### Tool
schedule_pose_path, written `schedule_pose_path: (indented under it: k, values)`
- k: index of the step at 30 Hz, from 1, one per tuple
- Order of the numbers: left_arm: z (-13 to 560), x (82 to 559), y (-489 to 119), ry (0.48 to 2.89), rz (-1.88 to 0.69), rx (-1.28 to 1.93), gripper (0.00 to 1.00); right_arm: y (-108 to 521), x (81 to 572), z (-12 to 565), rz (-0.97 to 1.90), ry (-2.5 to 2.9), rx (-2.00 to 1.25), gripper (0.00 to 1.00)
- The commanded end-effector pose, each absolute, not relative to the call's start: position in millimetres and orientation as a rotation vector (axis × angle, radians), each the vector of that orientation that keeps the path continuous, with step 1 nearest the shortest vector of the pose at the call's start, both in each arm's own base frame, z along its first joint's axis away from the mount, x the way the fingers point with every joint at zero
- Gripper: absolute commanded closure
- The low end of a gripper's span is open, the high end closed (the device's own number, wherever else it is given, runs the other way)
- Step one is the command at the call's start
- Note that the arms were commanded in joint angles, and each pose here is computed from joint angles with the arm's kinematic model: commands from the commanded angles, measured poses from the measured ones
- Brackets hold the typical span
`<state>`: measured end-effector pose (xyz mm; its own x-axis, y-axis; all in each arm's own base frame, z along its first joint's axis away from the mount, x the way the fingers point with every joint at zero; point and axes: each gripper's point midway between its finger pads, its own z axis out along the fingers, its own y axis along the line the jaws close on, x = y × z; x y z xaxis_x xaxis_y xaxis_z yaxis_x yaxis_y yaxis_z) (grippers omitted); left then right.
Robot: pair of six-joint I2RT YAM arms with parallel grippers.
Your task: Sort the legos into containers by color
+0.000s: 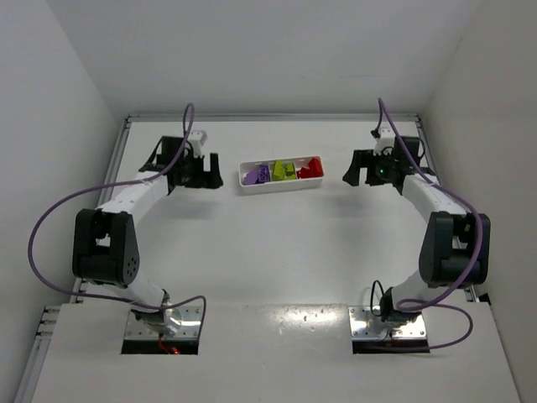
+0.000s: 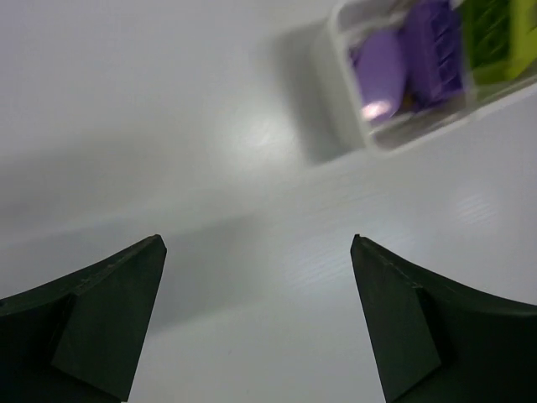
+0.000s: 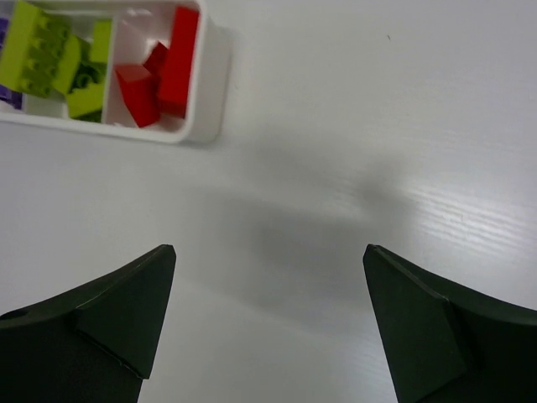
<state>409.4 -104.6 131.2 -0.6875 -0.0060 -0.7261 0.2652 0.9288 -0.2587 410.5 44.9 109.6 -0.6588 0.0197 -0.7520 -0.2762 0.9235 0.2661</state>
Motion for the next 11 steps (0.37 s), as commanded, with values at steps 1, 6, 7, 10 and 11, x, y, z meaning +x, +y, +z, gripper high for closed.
schedule_pose_path:
  k: [1, 6, 7, 10, 11]
  values:
    - [120.8, 392.5, -80.6, 2.317, -0.307, 0.202, 0.01, 27.6, 401.1, 107.4, 0.406, 2.235, -0.200, 0.06]
    - [98.2, 386.8, -70.1, 2.326, -0.282, 0.186, 0.01, 23.7, 399.2, 105.5, 0.392, 2.224, -0.203, 0.06]
    - [100.2, 390.1, -66.8, 2.312, -0.276, 0.177, 0.01, 23.7, 399.2, 105.5, 0.392, 2.224, -0.203, 0.06]
    - [100.1, 393.0, -65.1, 2.313, -0.264, 0.171, 0.01, 20.0, 399.5, 108.9, 0.384, 2.216, -0.195, 0.06]
    - [96.7, 393.4, -61.5, 2.323, -0.260, 0.160, 0.01, 20.0, 399.5, 108.9, 0.384, 2.216, -0.195, 0.06]
